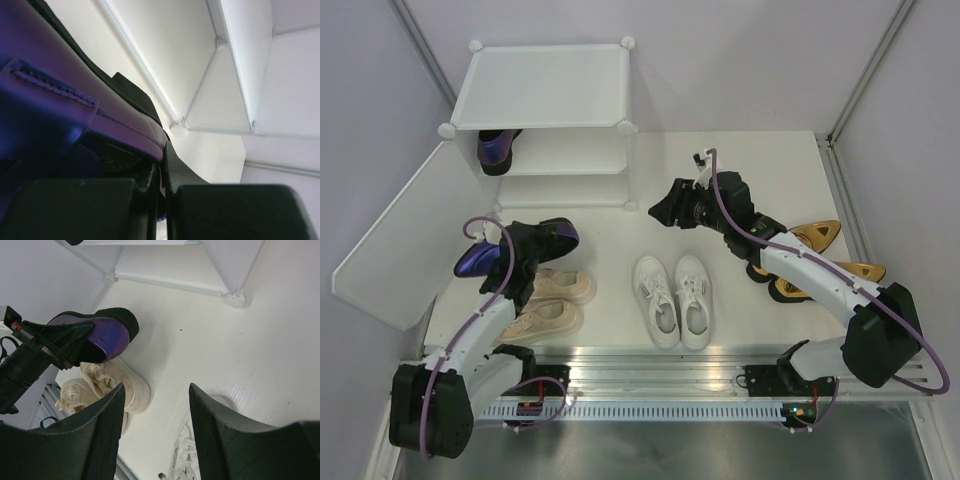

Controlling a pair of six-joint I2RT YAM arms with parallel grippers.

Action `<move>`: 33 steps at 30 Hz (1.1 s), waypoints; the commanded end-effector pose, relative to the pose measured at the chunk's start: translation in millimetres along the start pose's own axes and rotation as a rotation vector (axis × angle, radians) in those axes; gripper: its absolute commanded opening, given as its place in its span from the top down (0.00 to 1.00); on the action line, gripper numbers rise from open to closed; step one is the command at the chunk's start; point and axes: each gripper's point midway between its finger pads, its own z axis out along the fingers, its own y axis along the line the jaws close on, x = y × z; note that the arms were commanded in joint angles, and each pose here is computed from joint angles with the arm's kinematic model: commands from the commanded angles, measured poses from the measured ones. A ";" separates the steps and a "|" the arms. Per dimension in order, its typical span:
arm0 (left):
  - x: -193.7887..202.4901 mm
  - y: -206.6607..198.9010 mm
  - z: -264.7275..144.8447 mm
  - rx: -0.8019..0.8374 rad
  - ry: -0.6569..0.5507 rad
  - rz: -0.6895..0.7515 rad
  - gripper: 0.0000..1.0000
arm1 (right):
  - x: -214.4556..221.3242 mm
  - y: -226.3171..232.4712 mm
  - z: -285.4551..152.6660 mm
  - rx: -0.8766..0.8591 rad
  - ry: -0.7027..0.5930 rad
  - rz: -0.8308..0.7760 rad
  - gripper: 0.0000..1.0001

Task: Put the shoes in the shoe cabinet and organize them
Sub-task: Pick up the shoe from the center of the board, then place the shoe in the shoe cabinet.

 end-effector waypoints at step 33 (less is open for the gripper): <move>76.8 -93.5 -138.0 0.522 0.722 0.763 0.98 | 28.0 59.0 -23.7 -0.454 -0.009 0.005 0.29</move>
